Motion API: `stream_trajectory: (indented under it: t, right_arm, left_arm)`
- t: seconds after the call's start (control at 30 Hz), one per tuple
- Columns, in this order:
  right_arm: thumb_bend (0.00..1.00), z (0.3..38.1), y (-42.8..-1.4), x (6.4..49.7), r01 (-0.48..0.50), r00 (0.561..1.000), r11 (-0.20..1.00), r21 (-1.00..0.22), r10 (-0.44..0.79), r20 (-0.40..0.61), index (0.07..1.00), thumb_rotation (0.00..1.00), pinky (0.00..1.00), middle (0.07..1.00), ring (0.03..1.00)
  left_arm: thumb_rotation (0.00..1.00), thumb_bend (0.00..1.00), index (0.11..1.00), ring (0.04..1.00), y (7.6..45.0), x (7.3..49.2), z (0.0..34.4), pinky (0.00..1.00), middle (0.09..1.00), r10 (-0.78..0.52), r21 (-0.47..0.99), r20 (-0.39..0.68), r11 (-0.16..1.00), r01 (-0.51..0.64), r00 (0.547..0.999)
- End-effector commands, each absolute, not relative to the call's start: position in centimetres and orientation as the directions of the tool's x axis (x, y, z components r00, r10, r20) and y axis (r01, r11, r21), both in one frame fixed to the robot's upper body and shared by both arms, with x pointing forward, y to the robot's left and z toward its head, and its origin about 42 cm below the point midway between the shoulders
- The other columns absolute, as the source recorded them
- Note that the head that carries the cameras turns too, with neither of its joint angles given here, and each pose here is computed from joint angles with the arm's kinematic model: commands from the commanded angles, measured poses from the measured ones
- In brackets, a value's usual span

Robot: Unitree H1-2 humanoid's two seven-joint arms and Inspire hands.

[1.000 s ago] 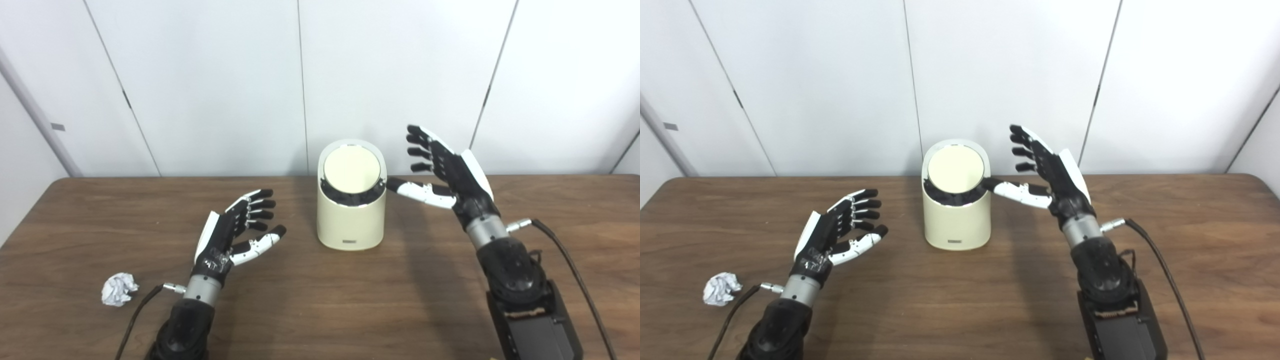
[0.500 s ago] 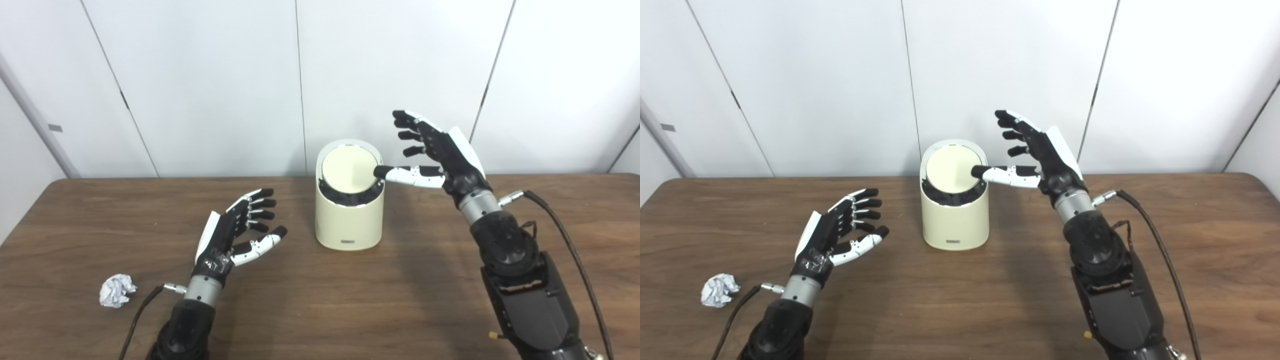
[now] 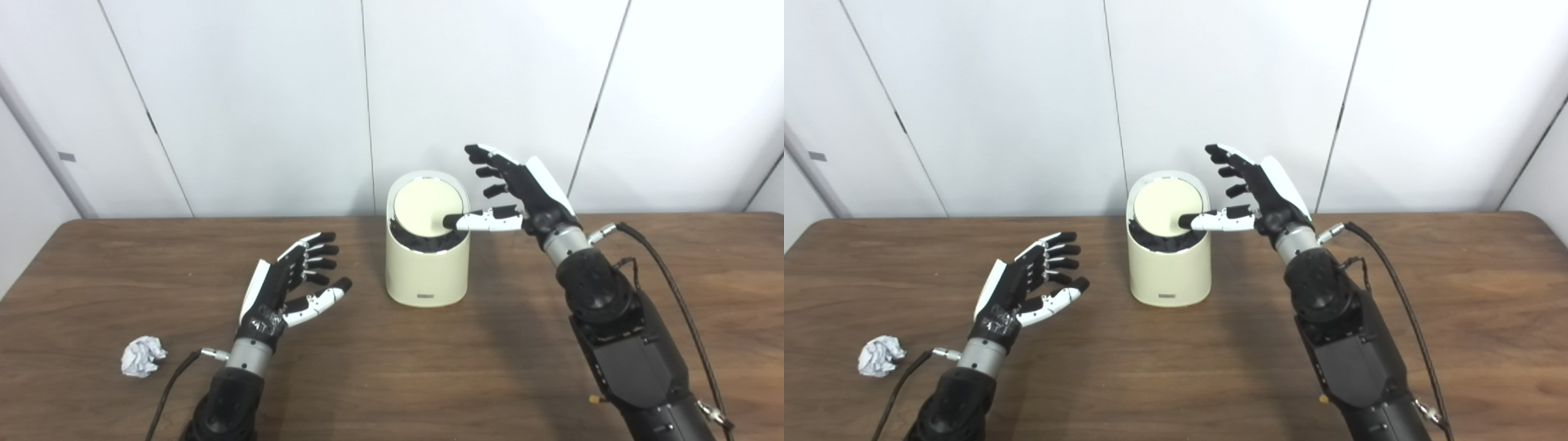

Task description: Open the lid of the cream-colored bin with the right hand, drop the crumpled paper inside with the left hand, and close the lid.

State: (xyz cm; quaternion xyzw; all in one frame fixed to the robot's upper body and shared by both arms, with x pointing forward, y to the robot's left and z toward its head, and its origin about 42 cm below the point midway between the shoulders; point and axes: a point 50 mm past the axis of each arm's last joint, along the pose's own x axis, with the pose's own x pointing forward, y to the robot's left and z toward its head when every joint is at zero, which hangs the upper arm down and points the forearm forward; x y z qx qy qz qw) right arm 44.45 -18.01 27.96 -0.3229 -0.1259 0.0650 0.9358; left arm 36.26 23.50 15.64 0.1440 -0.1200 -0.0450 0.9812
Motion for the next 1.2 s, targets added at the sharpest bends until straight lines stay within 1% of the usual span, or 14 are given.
stream_trajectory:
  t: [0.0,0.23,0.4,0.47,0.67,0.9,1.17]
  right_arm:
    - [0.83,30.7,-17.3,45.2,0.008,0.938,0.781,-0.624,0.21,0.275,0.867,0.29,0.72,0.863,0.845]
    - [0.82,30.4,-17.0,46.1,0.0,0.943,0.783,-0.622,0.206,0.259,0.869,0.29,0.72,0.871,0.854]
    - [0.83,30.4,-16.6,46.4,0.002,0.947,0.774,-0.634,0.202,0.25,0.867,0.3,0.66,0.872,0.828]
    - [0.83,30.4,-16.3,46.5,-0.003,0.948,0.765,-0.644,0.207,0.242,0.866,0.31,0.65,0.875,0.821]
    - [0.84,30.4,-15.3,46.5,-0.026,0.95,0.745,-0.667,0.226,0.217,0.869,0.32,0.66,0.881,0.833]
    - [0.83,30.2,-14.6,46.7,-0.037,0.948,0.73,-0.682,0.241,0.206,0.87,0.3,0.69,0.883,0.847]
    - [0.83,29.8,-14.0,46.7,-0.059,0.946,0.712,-0.7,0.264,0.189,0.876,0.31,0.66,0.891,0.843]
  left_arm:
    - [0.18,0.6,0.821,0.712,23.4,36.8,17.5,0.62,0.768,-0.127,0.291,0.3,0.956,0.036,0.946]
    - [0.17,0.6,0.821,0.711,23.5,36.8,17.4,0.61,0.769,-0.128,0.284,0.3,0.958,0.039,0.945]
    - [0.17,0.6,0.82,0.718,23.6,36.7,17.4,0.64,0.768,-0.126,0.294,0.296,0.955,0.035,0.947]
    - [0.17,0.6,0.818,0.718,23.5,36.8,17.4,0.64,0.766,-0.125,0.29,0.298,0.956,0.035,0.946]
    - [0.18,0.6,0.821,0.716,23.4,36.7,17.6,0.63,0.77,-0.126,0.287,0.299,0.957,0.036,0.946]
    - [0.15,0.59,0.824,0.713,23.4,36.5,17.4,0.61,0.769,-0.127,0.281,0.297,0.959,0.041,0.946]
    - [0.15,0.6,0.822,0.71,23.2,36.4,17.3,0.61,0.766,-0.125,0.28,0.295,0.959,0.04,0.947]
